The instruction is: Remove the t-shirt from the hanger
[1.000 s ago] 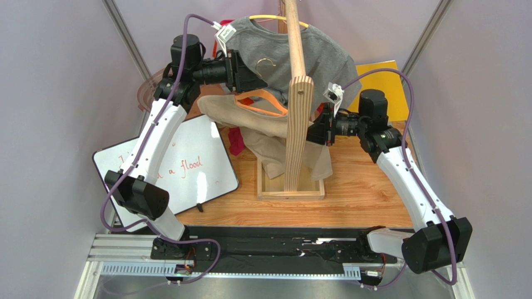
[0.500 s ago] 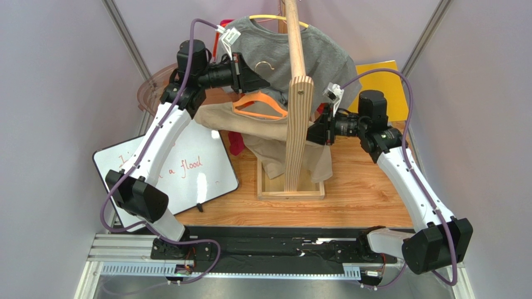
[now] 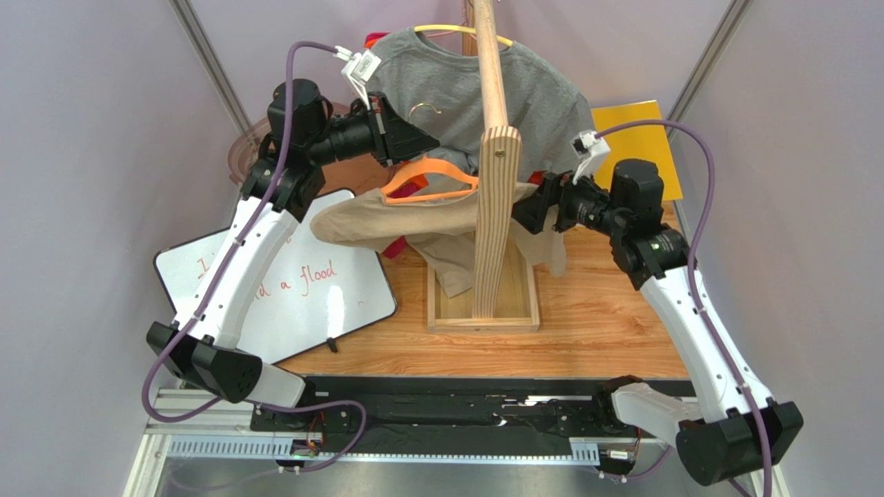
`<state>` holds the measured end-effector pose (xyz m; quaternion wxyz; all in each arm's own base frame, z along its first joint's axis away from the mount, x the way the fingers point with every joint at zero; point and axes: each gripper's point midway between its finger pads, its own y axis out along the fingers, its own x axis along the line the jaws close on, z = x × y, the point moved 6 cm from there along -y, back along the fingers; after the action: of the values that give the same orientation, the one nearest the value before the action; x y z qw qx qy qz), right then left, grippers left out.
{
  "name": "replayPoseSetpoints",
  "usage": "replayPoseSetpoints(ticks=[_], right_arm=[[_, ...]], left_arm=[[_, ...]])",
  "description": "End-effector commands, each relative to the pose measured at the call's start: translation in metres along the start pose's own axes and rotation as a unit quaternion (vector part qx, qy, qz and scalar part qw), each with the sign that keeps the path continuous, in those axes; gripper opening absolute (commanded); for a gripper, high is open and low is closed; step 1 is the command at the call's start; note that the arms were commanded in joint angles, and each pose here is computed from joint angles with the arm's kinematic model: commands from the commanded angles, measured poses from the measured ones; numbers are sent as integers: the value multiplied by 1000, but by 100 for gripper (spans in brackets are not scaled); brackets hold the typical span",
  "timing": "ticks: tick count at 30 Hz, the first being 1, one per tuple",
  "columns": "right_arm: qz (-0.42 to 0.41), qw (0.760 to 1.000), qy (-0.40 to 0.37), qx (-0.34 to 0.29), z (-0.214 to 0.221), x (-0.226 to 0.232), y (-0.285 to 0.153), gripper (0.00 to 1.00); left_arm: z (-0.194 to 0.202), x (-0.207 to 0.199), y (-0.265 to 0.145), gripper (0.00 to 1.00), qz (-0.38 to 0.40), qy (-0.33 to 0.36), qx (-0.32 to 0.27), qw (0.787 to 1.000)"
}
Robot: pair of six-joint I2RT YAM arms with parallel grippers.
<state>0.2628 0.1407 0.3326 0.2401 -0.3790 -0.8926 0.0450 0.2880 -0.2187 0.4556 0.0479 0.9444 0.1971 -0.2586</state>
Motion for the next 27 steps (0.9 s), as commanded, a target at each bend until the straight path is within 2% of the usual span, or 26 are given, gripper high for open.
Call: replayPoseSetpoints(ticks=[1,8,20,23,27], right_arm=[[98,994,23,-44,-6,-6,-24,86],[106,992,4,-63,-4,4,-48,84],[107,992,4,-62,25,-10,-39,80],[116,991,1,-63,29,-15,-38,75],[125,990,6,-64,33,-18,-37,51]], left_arm=[[-12,-21,-11,0,10,26,-27,999],[-9,-17,-10,0,6,23,-17,1000],[-10,-14,-7,0,5,34,4,999],[-11,-16,-8,0,6,36,7,999],[-11,-17,-9,0,6,40,8,999]])
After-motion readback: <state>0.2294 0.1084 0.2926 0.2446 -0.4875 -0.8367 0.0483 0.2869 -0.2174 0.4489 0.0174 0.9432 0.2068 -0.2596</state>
